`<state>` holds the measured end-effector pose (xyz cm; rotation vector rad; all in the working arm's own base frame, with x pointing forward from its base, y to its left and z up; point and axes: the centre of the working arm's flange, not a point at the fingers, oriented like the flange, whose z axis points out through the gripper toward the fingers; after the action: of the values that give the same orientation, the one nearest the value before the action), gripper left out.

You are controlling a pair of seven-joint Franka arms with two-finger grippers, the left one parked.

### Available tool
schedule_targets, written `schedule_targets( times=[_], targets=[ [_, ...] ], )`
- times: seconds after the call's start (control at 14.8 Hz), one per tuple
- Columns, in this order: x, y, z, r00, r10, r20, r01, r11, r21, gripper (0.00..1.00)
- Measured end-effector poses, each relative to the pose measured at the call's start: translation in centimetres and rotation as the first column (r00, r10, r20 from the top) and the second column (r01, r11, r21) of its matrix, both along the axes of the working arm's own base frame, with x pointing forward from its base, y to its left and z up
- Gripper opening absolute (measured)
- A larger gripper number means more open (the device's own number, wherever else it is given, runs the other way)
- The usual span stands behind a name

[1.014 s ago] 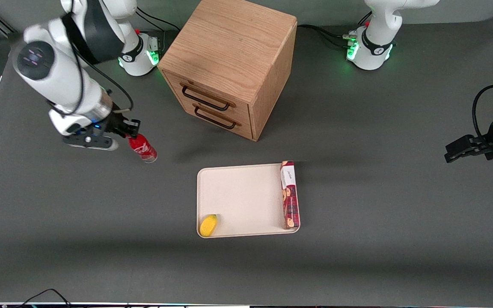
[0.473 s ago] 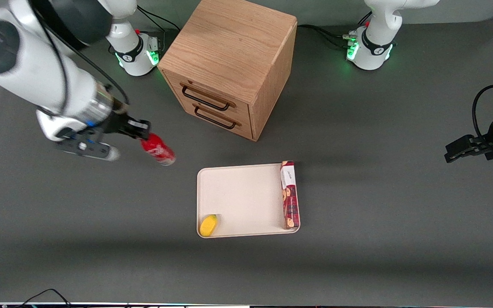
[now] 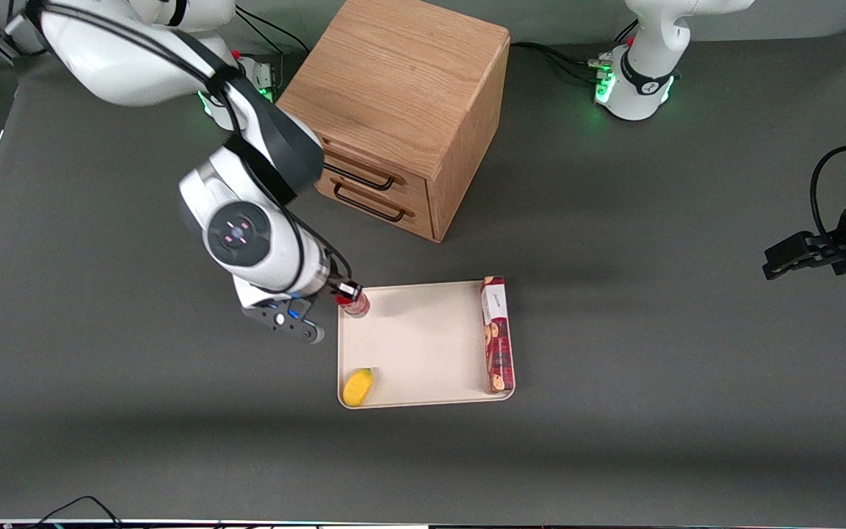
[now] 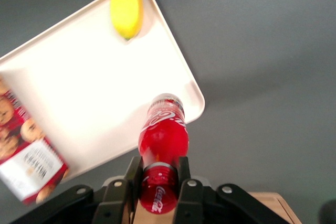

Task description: Place coke bottle on tray

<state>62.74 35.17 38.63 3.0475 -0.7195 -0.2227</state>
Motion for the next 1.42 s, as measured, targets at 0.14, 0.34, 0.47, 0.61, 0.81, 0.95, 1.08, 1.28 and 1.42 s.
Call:
schedule_targets(
  times=[0.14,0.34,0.47,0.61,0.81,0.95,1.08,1.28,1.42],
  targets=[
    [0.3,0.6,-3.1,1.000,-0.020,0.014,0.020,1.000,-0.016,0.31],
    [0.5,1.0,-5.4,0.999,-0.034,0.022,0.034,0.999,-0.019,0.36],
    [0.6,1.0,-5.0,0.999,-0.035,0.030,0.035,0.999,-0.015,0.55],
    [0.6,1.1,-3.4,0.999,-0.033,0.042,0.033,0.999,-0.010,0.73],
    [-0.3,0.3,4.6,0.996,0.035,0.077,-0.031,0.998,-0.046,1.00],
    [-2.3,-2.1,12.9,0.982,0.167,0.091,-0.160,0.984,-0.082,1.00],
    [-5.2,-6.4,20.6,0.958,0.279,0.071,-0.272,0.957,-0.099,1.00],
    [-7.4,-15.7,26.7,0.926,0.377,0.024,-0.372,0.921,-0.113,1.00],
    [-7.5,-21.8,26.7,0.923,0.385,0.001,-0.383,0.919,-0.091,1.00]
  ],
)
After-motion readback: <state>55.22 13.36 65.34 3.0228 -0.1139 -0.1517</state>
